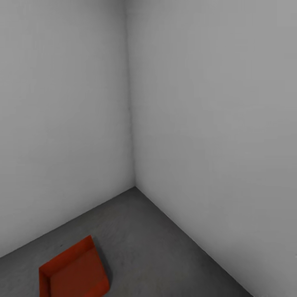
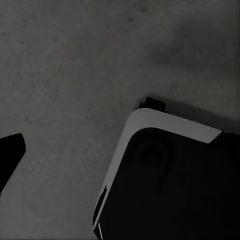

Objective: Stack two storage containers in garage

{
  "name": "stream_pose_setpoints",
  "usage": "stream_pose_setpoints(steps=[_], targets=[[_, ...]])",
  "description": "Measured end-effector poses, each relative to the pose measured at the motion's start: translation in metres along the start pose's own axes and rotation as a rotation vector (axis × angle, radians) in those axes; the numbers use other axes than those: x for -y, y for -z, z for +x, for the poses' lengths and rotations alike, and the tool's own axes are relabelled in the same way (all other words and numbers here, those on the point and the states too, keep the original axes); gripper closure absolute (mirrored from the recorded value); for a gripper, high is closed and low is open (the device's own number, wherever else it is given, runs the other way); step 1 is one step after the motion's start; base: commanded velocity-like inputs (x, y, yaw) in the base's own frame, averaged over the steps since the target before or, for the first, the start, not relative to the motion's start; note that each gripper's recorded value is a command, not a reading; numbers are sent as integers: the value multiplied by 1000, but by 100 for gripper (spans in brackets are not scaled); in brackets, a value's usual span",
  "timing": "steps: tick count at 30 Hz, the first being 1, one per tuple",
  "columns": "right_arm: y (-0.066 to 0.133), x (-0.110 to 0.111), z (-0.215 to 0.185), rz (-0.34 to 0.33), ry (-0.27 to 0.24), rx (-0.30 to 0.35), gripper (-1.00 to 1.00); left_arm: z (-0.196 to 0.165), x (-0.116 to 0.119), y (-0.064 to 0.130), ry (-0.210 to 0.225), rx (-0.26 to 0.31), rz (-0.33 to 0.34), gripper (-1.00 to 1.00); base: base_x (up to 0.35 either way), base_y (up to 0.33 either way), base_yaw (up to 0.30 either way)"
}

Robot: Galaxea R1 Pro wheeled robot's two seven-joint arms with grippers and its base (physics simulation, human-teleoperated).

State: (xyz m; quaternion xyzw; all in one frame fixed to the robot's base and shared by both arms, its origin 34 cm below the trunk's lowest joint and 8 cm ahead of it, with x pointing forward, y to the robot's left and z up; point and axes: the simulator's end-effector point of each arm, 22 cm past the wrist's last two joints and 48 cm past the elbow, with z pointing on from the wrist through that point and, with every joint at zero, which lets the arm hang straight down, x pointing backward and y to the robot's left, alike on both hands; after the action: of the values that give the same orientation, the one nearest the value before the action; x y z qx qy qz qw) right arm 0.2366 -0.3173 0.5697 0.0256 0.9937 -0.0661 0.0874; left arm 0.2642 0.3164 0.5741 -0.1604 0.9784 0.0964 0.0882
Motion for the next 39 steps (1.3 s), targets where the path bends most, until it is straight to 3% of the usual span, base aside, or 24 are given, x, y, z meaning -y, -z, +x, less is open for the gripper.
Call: stream_pose_setpoints(steps=[16,23,31,39], targets=[[1,1,-7,1,-4,18,-100,-7,2,1,4,17,5,-100,0,0,-227],[1,1,-10,2,-11,26,-100,-9,23,3,1,15,117,-100,0,21,-232],[1,8,-13,18,-127,32,-100,-12,28,4,2,22,146,-100,0,34,-233],[2,9,-15,19,-143,38,-100,-16,30,5,3,31,150,-100,0,2,-233]])
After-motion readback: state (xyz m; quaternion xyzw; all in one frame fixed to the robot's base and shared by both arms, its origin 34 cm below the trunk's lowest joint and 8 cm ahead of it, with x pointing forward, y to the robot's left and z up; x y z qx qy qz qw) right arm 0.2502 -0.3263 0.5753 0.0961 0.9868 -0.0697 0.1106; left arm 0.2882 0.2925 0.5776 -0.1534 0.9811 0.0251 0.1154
